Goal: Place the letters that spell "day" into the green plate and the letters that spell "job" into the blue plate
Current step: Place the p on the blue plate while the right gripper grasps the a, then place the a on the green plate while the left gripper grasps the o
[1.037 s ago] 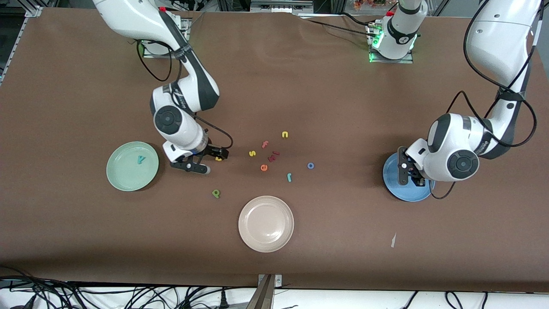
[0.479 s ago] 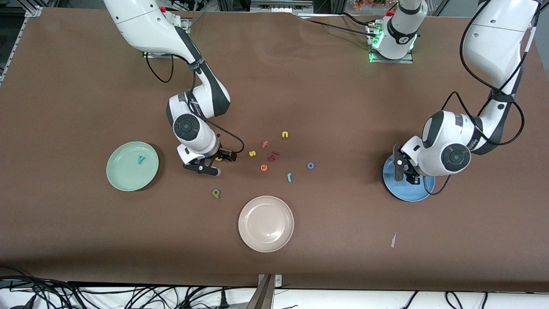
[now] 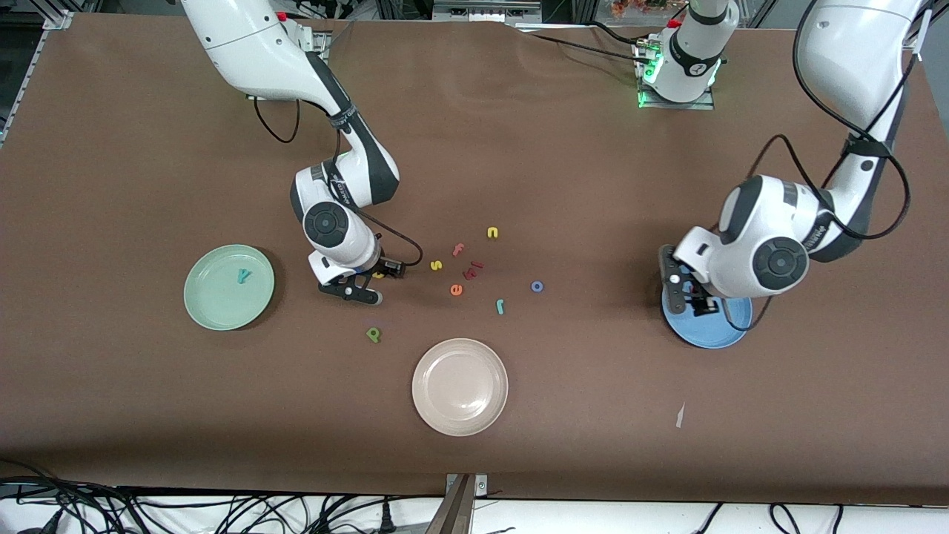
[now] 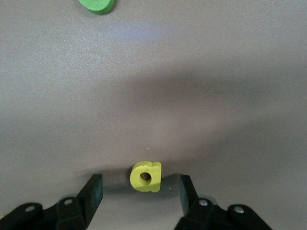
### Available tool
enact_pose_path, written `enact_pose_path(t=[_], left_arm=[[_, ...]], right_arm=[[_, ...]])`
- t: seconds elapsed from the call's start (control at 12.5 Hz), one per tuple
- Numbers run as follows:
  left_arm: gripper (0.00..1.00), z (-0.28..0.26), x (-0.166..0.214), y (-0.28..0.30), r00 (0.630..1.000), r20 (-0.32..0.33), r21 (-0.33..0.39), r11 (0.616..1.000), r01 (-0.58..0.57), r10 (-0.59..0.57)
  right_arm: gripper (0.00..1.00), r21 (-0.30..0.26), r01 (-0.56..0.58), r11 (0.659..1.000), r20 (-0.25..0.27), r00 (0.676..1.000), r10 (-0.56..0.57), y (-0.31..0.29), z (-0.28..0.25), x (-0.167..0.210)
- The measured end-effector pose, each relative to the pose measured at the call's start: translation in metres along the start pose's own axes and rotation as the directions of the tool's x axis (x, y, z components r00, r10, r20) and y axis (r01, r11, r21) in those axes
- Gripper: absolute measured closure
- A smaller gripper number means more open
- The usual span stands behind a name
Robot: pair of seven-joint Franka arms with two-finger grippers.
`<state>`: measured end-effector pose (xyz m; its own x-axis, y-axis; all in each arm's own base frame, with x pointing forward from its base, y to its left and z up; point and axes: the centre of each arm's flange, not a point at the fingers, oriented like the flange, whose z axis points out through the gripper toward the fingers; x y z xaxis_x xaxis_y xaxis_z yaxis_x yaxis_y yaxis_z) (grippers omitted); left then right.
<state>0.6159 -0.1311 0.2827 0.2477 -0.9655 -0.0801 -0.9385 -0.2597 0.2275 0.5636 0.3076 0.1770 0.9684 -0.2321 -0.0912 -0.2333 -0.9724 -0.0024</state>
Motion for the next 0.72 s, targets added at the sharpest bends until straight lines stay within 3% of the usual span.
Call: enact_pose_path(t=[0.08, 0.16, 0.24, 0.4, 0.56, 0.64, 0.72], left_arm=[[0.0, -0.007, 0.025, 0.014, 0.996, -0.008, 0.002, 0.996, 0.091, -0.091], [0.0, -0.011, 0.046, 0.026, 0.983, -0.015, 0.005, 0.983, 0.185, -0.185], [0.0, -0.015, 0.061, 0.033, 0.961, -0.021, 0.01, 0.961, 0.278, -0.277], [0.0, -0.02, 0.077, 0.033, 0.883, -0.041, 0.006, 0.884, 0.468, -0.467], [0.0, -0.017, 0.09, 0.023, 0.811, -0.059, -0.016, 0.812, 0.583, -0.583], [0.0, -0.013, 0.107, 0.027, 0.773, -0.059, -0.025, 0.775, 0.632, -0.632], [0.0, -0.008, 0.128, 0.036, 0.73, -0.064, -0.031, 0.733, 0.68, -0.68]], right_arm=[[0.35, 0.0, 0.0, 1.0, 0.0, 1.0, 0.0, 0.0, 0.0, 0.0], [0.35, 0.0, 0.001, 1.0, 0.0, 1.0, -0.001, 0.0, 0.0, 0.0], [0.45, 0.0, 0.001, 1.0, 0.0, 1.0, -0.001, 0.0, 0.0, 0.0], [0.53, -0.001, 0.002, 1.0, 0.0, 1.0, -0.002, 0.0, 0.001, 0.0], [0.57, -0.001, 0.004, 1.0, 0.0, 1.0, -0.004, 0.0, 0.0, 0.0], [0.64, 0.0, 0.007, 1.0, -0.001, 1.0, -0.007, -0.001, 0.0, 0.0], [0.64, 0.0, 0.011, 1.0, -0.001, 1.0, -0.011, -0.001, 0.0, 0.0]])
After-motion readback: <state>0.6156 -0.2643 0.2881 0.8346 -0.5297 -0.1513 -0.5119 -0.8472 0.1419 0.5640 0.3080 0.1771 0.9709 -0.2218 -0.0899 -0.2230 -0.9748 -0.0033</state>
